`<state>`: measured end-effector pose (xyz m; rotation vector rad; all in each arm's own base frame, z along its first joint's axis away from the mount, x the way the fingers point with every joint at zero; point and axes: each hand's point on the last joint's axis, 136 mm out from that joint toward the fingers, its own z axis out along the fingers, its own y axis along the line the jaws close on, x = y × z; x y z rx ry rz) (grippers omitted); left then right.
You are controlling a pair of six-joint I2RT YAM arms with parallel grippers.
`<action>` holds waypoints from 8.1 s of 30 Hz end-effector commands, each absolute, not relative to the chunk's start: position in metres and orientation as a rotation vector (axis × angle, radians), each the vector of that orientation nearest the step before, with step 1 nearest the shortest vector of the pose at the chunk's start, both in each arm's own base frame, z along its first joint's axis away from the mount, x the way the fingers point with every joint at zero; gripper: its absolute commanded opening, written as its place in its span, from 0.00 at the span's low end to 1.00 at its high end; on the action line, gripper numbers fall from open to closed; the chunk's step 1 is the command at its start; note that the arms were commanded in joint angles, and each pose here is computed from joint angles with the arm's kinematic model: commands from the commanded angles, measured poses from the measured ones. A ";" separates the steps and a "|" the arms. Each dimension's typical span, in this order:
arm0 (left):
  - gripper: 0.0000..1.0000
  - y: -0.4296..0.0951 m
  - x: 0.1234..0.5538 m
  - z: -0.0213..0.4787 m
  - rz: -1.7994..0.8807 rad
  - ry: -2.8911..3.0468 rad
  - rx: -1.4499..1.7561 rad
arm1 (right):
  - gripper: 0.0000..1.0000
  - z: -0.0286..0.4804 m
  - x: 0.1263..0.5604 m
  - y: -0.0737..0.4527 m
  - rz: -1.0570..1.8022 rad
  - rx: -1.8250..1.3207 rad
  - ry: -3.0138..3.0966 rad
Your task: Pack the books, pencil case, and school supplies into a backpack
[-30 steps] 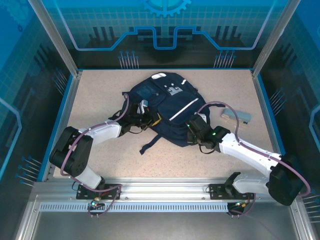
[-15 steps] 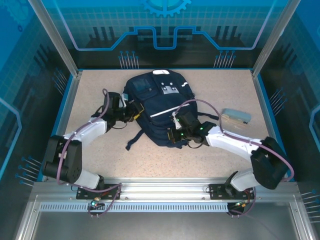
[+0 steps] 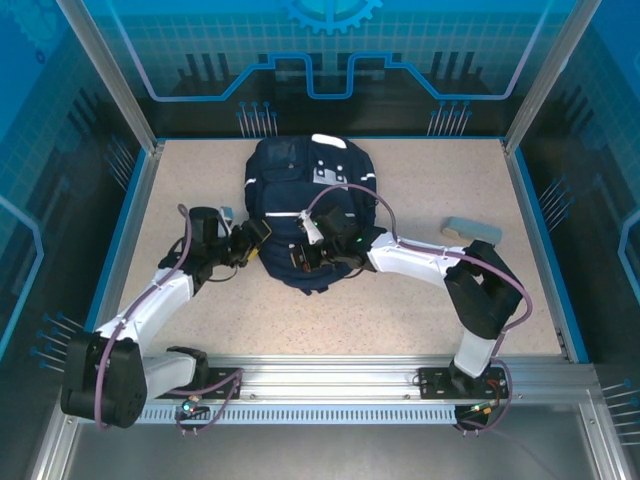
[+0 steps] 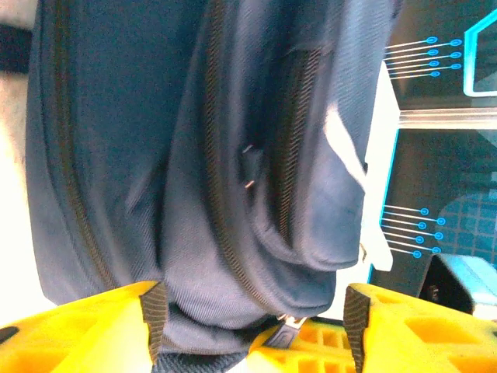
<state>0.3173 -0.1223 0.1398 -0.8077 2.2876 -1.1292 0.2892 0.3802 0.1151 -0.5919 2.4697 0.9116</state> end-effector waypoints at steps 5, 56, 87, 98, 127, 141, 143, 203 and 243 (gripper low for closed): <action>0.47 -0.134 0.320 0.139 -1.291 2.219 -0.898 | 0.00 0.142 0.293 0.400 0.994 -0.629 2.372; 0.09 -0.131 0.334 0.115 -1.162 2.248 -0.927 | 0.12 0.121 0.278 0.287 0.588 -0.397 2.586; 0.11 -0.127 0.331 0.118 -1.131 2.258 -0.897 | 0.04 0.079 0.304 0.279 0.346 -0.337 2.709; 0.05 -0.079 0.335 0.118 -0.931 2.289 -0.840 | 0.00 0.093 0.321 0.209 -0.134 -0.238 2.617; 0.58 -0.077 0.296 0.117 -1.182 2.190 -1.151 | 0.00 0.130 0.297 0.407 0.897 -0.807 2.408; 0.40 -0.085 0.315 0.110 -1.176 2.212 -1.144 | 0.00 0.124 0.288 0.406 0.854 -0.844 2.422; 0.30 -0.083 0.315 0.107 -1.155 2.219 -1.152 | 0.00 0.118 0.292 0.395 0.744 -0.829 2.448; 0.74 -0.133 0.339 0.204 -0.859 2.390 -0.300 | 0.68 0.160 0.403 0.247 0.628 -0.522 2.517; 0.60 -0.133 0.420 0.073 -0.567 2.688 -0.541 | 0.95 0.105 0.382 0.297 1.049 -0.664 2.541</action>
